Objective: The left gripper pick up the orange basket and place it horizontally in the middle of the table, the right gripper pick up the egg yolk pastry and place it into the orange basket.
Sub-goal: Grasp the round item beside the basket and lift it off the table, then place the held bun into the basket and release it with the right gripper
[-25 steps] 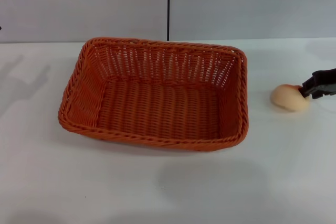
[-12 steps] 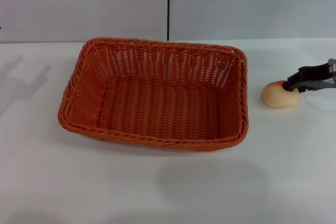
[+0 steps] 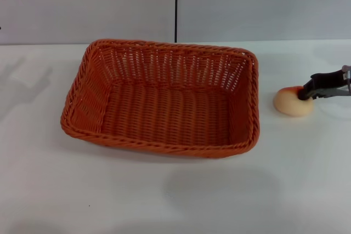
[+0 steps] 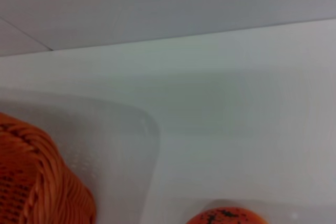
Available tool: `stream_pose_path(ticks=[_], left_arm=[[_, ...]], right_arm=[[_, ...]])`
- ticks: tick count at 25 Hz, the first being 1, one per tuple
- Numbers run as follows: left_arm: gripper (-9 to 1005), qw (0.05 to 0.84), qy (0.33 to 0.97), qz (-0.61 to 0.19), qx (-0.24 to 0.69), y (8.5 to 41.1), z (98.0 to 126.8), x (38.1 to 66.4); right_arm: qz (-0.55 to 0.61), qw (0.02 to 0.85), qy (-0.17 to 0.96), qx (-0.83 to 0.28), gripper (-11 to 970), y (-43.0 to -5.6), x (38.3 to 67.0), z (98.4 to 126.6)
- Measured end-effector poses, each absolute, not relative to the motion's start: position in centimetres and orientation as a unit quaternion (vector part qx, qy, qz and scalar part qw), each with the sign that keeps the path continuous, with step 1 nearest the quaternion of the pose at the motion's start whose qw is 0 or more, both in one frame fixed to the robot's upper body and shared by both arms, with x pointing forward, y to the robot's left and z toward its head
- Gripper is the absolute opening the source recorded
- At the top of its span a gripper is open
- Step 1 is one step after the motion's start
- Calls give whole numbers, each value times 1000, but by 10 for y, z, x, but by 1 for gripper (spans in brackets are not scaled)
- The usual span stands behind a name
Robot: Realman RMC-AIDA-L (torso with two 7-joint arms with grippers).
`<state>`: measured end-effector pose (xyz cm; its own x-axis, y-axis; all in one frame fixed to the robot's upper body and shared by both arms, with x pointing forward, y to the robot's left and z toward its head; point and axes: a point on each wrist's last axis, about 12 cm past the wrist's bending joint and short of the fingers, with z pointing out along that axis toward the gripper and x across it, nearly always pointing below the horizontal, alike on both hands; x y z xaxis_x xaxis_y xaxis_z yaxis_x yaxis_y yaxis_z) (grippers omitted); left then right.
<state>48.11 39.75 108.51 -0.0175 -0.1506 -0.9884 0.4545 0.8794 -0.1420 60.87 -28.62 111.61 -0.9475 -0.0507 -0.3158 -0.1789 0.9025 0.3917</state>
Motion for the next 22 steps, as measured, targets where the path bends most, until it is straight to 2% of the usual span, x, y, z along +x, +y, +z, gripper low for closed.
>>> stream_pose_path(ticks=[5, 13, 20, 22], left_arm=[[815, 692, 679, -220, 109, 399, 1084, 478], [815, 692, 679, -219, 109, 399, 1083, 476], [815, 691, 681, -217, 107, 399, 1080, 472], [815, 690, 682, -216, 106, 399, 1079, 470]], right_arm=[[210, 159, 963, -61, 82, -294, 604, 1131], [204, 179, 961, -54, 53, -303, 588, 1168], [199, 237, 948, -77, 37, -301, 576, 1216], [206, 246, 944, -82, 35, -298, 576, 1222]])
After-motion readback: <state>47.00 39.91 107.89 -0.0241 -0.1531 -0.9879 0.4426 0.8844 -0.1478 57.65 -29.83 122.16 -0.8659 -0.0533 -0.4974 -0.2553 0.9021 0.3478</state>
